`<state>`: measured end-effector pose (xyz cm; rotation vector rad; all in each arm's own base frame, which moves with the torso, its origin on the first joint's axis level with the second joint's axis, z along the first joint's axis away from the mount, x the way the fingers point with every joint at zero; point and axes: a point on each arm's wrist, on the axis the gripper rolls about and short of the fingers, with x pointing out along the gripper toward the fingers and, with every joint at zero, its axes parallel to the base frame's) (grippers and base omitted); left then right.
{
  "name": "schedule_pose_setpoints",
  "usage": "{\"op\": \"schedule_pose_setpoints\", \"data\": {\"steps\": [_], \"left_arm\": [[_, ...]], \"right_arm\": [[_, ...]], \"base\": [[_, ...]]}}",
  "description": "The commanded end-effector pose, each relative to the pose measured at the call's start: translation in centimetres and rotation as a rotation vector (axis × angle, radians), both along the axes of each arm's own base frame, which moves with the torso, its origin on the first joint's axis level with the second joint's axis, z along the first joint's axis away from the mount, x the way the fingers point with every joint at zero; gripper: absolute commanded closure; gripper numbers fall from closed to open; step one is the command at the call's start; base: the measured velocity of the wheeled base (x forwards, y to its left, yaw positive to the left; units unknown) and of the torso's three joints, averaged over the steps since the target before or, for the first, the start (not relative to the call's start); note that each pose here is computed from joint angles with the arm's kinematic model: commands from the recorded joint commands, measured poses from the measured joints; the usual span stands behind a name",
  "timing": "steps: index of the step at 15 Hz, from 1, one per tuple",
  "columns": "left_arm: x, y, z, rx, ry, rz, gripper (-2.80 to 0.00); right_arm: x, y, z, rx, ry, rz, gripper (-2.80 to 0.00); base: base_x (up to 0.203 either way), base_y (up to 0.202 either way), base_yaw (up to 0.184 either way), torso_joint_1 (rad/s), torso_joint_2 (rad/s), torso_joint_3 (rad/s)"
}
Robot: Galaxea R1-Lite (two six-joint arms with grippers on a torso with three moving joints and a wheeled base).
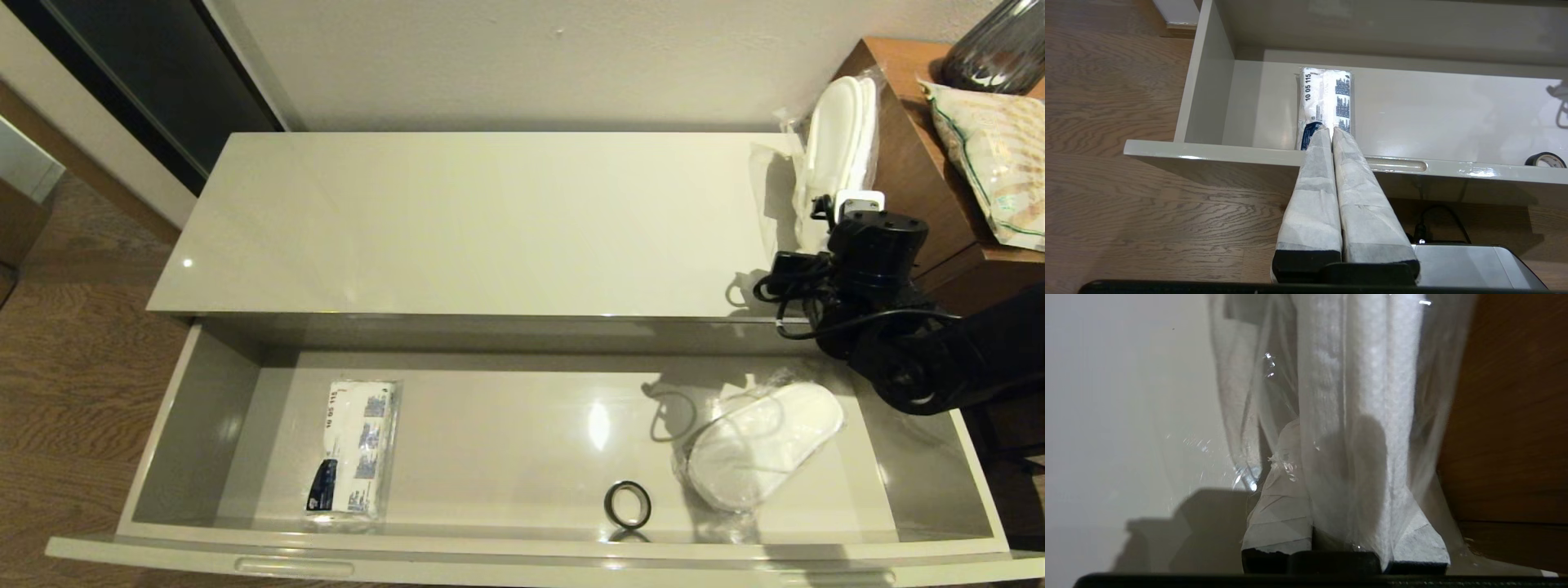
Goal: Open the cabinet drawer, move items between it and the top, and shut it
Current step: Pick up the disposable slippers on the table
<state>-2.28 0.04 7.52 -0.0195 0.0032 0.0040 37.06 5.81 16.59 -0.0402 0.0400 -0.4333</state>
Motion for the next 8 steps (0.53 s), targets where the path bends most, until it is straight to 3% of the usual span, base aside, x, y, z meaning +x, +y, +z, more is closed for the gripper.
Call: {"op": "schedule_pose_setpoints", "data": {"steps": [1, 4, 8], "left_arm": [[0.0, 0.0, 0.0, 0.0, 0.001, 0.001, 0.0], [0.0, 0.0, 0.0, 0.0, 0.0, 0.001, 0.0], [0.0, 0.0, 0.0, 0.0, 0.001, 0.001, 0.0]], "right_arm": [[-2.2, -0.4, 3.0, 0.009, -0.034, -0.005, 0.0], [-5.9, -1.1, 5.6, 0.019, 0.041, -0.004, 0.0], [-14.1, -1.8, 7.9, 0.058, 0.185, 0.038, 0.0]], "base": [[0.0, 0.0, 0.0, 0.0, 0.0, 0.0], [0.0, 0.0, 0.0, 0.0, 0.0, 0.0], [0.0, 0.0, 0.0, 0.0, 0.0, 0.0]]}}
